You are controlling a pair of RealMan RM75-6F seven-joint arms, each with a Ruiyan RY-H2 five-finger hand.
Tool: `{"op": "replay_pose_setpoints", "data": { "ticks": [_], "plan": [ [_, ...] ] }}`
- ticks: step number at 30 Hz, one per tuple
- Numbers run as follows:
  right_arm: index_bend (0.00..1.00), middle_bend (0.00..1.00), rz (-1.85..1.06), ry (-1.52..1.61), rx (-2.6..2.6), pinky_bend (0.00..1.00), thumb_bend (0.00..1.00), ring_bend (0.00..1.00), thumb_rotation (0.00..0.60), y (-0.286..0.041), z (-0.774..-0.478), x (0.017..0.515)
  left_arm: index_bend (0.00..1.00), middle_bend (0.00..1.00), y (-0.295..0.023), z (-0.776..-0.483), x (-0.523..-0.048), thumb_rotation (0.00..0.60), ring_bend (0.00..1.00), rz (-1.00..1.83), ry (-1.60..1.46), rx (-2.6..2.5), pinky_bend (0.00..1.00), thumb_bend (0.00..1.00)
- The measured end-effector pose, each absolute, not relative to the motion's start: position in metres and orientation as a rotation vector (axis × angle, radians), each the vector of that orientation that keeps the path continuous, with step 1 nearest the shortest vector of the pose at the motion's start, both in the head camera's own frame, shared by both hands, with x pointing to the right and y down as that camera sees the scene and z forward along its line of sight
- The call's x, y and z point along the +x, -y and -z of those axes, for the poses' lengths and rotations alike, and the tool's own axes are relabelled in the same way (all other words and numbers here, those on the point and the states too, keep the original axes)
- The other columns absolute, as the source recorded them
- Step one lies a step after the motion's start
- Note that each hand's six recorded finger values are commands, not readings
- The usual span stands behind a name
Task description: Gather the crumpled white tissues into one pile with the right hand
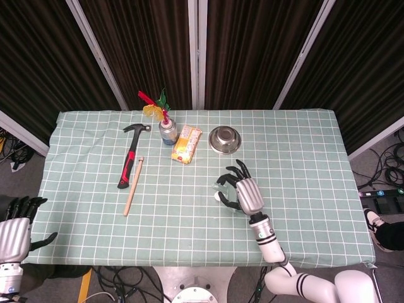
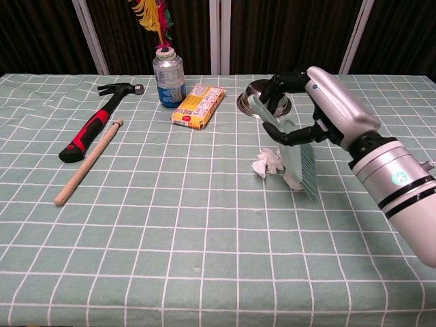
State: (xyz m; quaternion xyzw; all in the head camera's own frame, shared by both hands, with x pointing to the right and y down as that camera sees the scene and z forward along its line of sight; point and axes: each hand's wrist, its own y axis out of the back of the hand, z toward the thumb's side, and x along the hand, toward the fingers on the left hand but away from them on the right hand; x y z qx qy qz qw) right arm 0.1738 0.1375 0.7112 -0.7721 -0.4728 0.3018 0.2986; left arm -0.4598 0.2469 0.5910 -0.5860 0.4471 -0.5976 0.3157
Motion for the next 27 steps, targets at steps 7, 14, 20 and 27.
{"op": "replay_pose_setpoints", "data": {
  "ticks": [7, 14, 20, 27],
  "plan": [
    [0.6, 0.61, -0.761, 1.261, -2.043, 0.04, 0.63, 0.21, 0.6, -0.135, -0.709, 0.164, 0.2, 0.17, -0.247, -0.592, -0.46, 0.6, 0.09, 1.567, -1.186, -1.557, 0.07, 0.12],
    [0.6, 0.6, -0.75, 1.229, -2.028, 0.04, 0.64, 0.21, 0.6, -0.137, -0.7, 0.183, 0.2, 0.17, -0.248, -0.591, -0.46, 0.6, 0.09, 1.566, -1.187, -1.562, 0.07, 0.12],
    [0.6, 0.61, -0.782, 1.166, -1.985, 0.04, 0.64, 0.21, 0.6, -0.128, -0.68, 0.225, 0.2, 0.17, -0.247, -0.59, -0.459, 0.6, 0.09, 1.554, -1.185, -1.562, 0.07, 0.12],
    [0.6, 0.6, -0.978, 0.959, -1.906, 0.04, 0.63, 0.19, 0.6, -0.101, -0.67, 0.287, 0.2, 0.17, -0.245, -0.588, -0.455, 0.6, 0.09, 1.546, -1.175, -1.562, 0.07, 0.12]
  ]
}}
